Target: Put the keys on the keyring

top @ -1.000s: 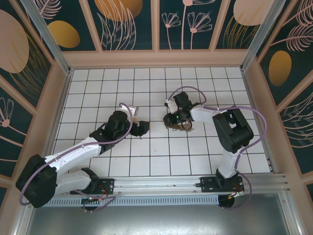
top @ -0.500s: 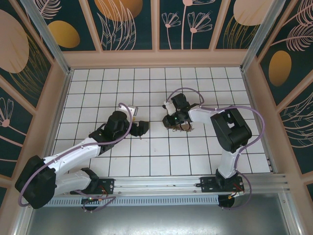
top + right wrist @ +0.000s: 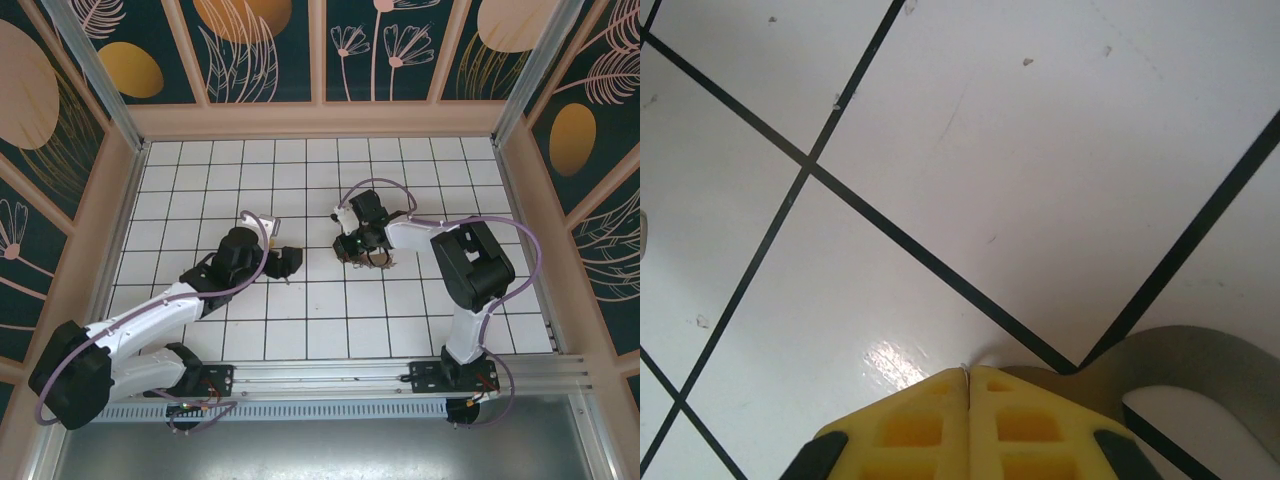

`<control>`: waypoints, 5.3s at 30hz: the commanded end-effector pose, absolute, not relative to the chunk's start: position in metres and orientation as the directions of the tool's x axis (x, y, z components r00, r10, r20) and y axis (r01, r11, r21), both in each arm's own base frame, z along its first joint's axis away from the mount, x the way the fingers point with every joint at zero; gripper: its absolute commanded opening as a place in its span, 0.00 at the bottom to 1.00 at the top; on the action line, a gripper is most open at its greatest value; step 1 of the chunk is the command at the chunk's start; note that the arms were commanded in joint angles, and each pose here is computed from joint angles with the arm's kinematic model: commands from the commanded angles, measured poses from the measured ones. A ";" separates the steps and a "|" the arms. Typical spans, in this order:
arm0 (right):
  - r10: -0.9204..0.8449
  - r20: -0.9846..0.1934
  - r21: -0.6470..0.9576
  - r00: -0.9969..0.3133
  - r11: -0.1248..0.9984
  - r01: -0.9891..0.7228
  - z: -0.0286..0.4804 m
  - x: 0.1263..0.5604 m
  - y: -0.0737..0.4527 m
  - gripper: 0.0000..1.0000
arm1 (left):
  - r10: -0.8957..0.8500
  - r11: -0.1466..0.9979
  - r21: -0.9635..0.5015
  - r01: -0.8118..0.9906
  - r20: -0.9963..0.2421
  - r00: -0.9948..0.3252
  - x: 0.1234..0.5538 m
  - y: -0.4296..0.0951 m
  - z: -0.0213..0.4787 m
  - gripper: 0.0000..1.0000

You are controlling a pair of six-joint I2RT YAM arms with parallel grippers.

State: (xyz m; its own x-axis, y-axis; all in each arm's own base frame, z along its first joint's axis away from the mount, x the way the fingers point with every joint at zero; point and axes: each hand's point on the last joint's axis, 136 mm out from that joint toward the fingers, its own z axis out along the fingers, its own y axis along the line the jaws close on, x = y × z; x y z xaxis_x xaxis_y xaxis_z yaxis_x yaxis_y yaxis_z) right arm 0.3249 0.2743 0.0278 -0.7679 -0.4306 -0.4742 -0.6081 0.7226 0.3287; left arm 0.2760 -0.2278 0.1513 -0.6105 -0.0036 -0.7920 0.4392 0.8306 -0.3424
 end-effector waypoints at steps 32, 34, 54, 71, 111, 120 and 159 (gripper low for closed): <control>0.145 -0.989 -0.041 0.017 -0.162 -0.986 0.357 0.122 0.295 0.00 | -0.189 0.236 -0.305 0.923 -0.946 -0.264 0.156 -0.252 0.340 0.45; 0.160 -0.987 -0.047 0.017 -0.186 -0.981 0.359 0.117 0.294 0.00 | -0.192 0.235 -0.295 0.926 -0.948 -0.253 0.156 -0.252 0.345 0.44; 0.210 -0.976 0.011 -0.053 -0.196 -0.981 0.366 0.127 0.304 0.00 | -0.100 0.168 -0.194 0.967 -0.979 -0.179 0.143 -0.288 0.353 0.39; 0.189 -0.975 0.063 -0.117 -0.271 -0.960 0.351 0.119 0.306 0.00 | -0.088 0.202 -0.194 0.960 -0.980 -0.179 0.155 -0.295 0.346 0.04; -0.100 -0.994 0.027 -0.049 0.212 -0.977 0.315 0.165 0.283 0.41 | 0.294 0.319 -0.130 0.939 -0.928 -0.228 0.171 -0.291 0.282 0.00; -0.200 -0.977 0.043 -0.078 0.170 -0.984 0.300 0.167 0.295 0.39 | 0.359 0.298 -0.129 0.946 -0.903 -0.237 0.168 -0.292 0.273 0.00; 0.190 -0.979 0.065 -0.071 -0.039 -0.997 0.352 0.122 0.291 0.00 | -0.025 0.214 -0.172 0.961 -0.985 -0.171 0.144 -0.282 0.324 0.33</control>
